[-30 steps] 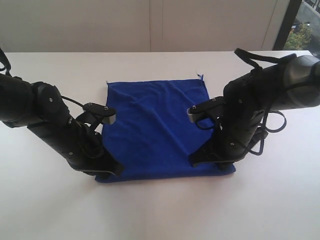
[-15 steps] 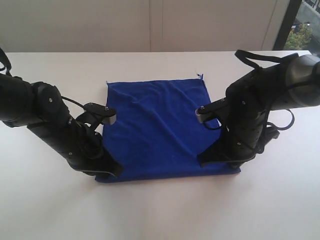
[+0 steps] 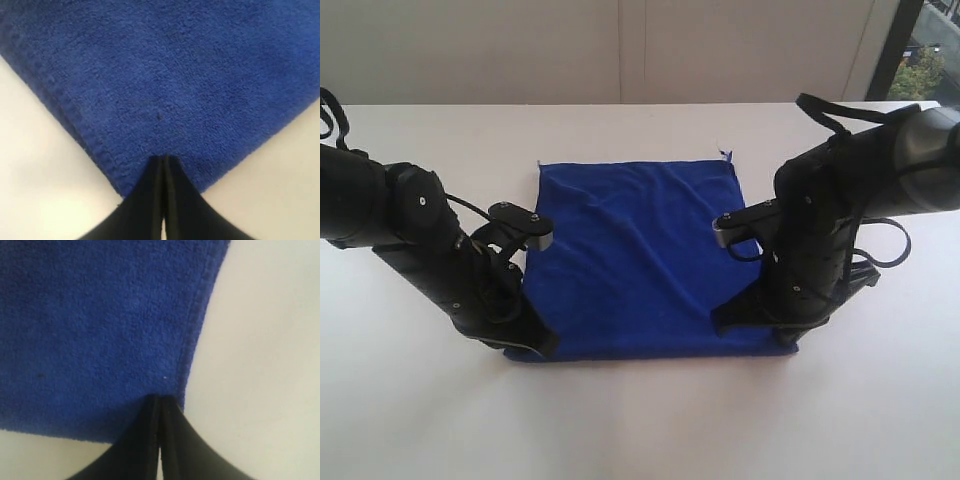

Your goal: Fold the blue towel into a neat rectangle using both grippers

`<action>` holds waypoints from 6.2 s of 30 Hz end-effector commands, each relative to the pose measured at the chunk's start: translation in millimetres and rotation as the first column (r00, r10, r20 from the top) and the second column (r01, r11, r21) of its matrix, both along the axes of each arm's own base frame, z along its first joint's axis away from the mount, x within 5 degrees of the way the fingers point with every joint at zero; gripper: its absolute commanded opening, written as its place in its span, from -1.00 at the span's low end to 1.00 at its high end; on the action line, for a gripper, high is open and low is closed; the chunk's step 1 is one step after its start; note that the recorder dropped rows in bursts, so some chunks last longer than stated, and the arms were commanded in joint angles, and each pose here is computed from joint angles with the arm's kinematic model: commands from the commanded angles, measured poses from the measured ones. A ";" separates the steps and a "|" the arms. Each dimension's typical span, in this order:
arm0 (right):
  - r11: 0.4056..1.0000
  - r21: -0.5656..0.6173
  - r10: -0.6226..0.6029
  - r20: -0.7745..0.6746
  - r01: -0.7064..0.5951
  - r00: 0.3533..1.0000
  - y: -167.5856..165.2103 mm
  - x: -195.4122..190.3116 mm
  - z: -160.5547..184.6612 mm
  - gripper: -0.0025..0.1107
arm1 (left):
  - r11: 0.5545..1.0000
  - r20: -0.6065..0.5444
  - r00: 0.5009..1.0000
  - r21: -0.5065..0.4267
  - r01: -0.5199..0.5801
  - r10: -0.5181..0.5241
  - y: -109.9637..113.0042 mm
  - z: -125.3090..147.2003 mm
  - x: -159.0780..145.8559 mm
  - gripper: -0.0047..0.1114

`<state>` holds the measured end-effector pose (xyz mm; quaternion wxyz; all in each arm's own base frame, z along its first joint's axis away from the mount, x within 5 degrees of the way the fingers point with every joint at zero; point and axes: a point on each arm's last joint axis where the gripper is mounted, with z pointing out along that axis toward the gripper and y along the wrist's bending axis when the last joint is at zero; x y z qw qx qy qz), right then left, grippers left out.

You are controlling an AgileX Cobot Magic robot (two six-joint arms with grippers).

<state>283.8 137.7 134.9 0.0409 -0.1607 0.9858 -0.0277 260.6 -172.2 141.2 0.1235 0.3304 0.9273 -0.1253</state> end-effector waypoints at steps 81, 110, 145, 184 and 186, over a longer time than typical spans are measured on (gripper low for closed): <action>0.511 -0.040 0.859 0.069 -0.859 0.507 -7.3 -30.5 -1.1 -0.57 | 0.657 0.091 0.652 0.149 0.739 -0.753 -0.8 1.3 -3.6 -0.50; 0.511 0.009 0.859 0.020 -0.859 0.511 -9.4 -58.6 40.2 -0.96 | 0.731 -0.052 0.732 0.024 0.681 -0.680 13.7 58.4 -41.0 -0.92; 0.633 -0.438 0.774 0.374 -0.638 0.512 12.0 17.8 110.9 -0.96 | 0.871 0.365 0.805 0.344 0.351 -0.468 9.6 124.8 32.7 -0.92; 0.649 -0.447 0.758 0.451 -0.616 0.472 16.2 114.1 59.0 -0.95 | 0.909 0.478 0.787 0.334 0.249 -0.391 8.3 79.5 99.8 -0.92; 0.649 -0.447 0.758 0.451 -0.616 0.472 16.2 114.1 59.0 -0.90 | 0.908 0.470 0.791 0.336 0.250 -0.392 8.6 79.0 99.3 -0.92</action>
